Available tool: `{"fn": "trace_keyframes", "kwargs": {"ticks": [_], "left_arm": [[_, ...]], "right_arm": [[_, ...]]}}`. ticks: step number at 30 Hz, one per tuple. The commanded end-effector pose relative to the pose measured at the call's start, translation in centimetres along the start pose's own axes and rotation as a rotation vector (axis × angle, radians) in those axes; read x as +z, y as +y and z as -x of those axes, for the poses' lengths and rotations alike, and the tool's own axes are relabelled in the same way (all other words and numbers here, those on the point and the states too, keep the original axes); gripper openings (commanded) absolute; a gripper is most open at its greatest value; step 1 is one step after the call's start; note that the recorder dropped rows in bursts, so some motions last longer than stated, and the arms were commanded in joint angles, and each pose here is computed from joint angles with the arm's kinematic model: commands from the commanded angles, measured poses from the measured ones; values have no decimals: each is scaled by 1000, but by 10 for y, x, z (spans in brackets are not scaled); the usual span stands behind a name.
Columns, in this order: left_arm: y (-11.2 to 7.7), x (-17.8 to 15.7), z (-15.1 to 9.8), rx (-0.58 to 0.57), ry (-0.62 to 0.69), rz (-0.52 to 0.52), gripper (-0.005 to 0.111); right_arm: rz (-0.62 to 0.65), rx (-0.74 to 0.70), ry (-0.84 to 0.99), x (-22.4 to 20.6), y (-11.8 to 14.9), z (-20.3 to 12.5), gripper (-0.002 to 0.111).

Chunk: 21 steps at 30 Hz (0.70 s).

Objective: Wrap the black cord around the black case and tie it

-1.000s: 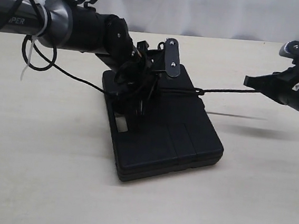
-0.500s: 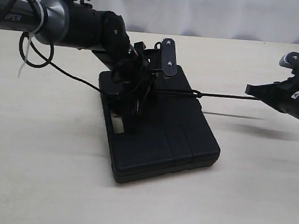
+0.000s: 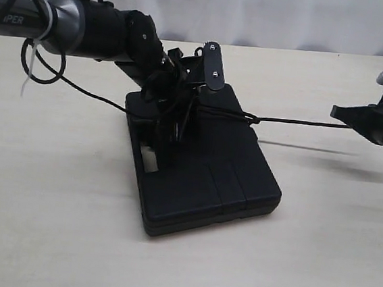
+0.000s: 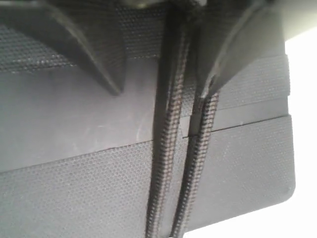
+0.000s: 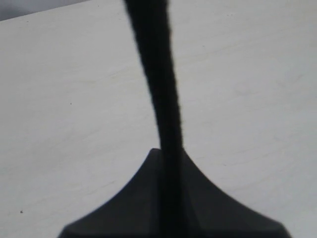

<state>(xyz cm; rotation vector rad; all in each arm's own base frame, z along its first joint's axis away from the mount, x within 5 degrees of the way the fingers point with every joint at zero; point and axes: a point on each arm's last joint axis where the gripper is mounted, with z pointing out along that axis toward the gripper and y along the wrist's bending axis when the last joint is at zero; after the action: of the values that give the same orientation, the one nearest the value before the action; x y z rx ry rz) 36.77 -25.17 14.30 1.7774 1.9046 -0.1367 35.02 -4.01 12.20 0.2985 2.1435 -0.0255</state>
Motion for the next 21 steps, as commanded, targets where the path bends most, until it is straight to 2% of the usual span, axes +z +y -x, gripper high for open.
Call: {"fn": "trace_keyframes", "kwargs": {"ticks": [1, 4, 8, 9, 11, 14, 16, 18, 19, 21], "left_arm": [[-22, 0, -17, 23, 108, -209, 47], [-21, -8, -13, 27, 98, -199, 47], [-21, -9, -12, 15, 88, -199, 47], [-21, -9, -12, 15, 88, -199, 47], [-20, -9, -12, 15, 85, -190, 47], [-19, -9, -11, 15, 83, -186, 47], [-19, -9, -11, 15, 83, -186, 47], [-19, -9, -11, 16, 82, -182, 47], [-18, -9, -11, 16, 79, -175, 47], [-17, -9, -10, 6, 68, -162, 47]], "right_arm": [[-26, 7, -24, 0, -6, 3, 4], [-27, -11, -40, 0, -6, 5, 7], [-23, -20, -47, 0, -6, 6, 40], [-25, -13, -51, -1, -6, 7, 57], [-31, 8, -47, -7, -6, 12, 71], [-15, 8, -59, -25, -3, 30, 72], [16, -58, -59, -42, 2, 42, 72], [68, -200, -65, -55, 13, 49, 71], [127, -348, -53, -58, 28, 46, 68], [207, -469, -27, -56, 54, 34, 64]]}}
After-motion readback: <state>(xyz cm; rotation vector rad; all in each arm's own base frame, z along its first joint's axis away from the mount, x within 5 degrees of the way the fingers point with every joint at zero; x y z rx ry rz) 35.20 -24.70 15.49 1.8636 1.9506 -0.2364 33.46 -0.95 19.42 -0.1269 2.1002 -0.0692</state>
